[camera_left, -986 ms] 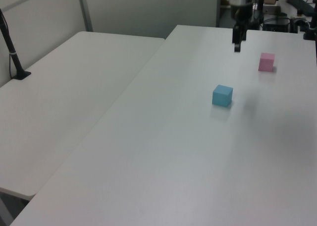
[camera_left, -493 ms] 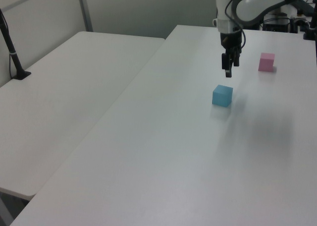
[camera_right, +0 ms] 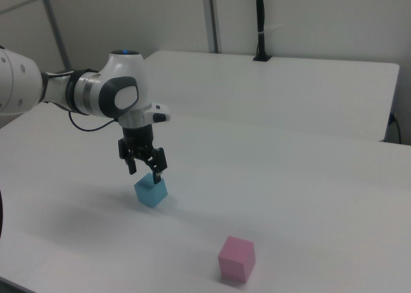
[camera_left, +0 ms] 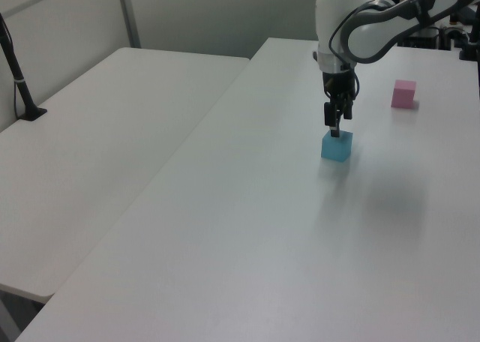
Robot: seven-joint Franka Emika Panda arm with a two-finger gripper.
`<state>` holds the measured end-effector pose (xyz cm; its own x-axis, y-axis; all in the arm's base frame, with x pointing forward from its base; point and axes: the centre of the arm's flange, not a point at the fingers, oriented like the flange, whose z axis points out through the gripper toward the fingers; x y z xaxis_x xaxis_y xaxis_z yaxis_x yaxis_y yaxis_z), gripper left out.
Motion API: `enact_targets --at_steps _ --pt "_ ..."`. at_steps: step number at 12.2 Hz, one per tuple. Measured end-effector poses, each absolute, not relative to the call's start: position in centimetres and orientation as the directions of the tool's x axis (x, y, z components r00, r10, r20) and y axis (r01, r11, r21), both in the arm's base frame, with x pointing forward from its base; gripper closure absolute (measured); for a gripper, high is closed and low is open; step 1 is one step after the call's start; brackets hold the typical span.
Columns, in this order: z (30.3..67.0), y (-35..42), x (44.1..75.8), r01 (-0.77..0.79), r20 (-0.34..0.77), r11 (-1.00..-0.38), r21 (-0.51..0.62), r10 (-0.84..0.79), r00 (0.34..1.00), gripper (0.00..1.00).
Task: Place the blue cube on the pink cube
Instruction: 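Lower the open gripper down around the light-blue cube, then close the gripper on the light-blue cube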
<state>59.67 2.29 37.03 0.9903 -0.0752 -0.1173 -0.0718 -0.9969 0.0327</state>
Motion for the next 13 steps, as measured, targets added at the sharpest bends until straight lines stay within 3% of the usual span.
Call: enact_targets --at_steps 5,8,11,13 --pt "34.8 3.1 59.8 -0.059 -0.150 -0.998 0.037 -0.064 0.987 0.00" --pt "33.9 3.2 60.4 -0.061 -0.124 -0.997 0.036 -0.065 0.990 0.05" --pt "33.7 3.6 60.5 -0.069 -0.119 -0.997 0.037 -0.073 0.990 0.42" --pt "35.4 3.1 60.7 -0.078 -0.104 -0.996 0.033 -0.081 0.991 0.43"
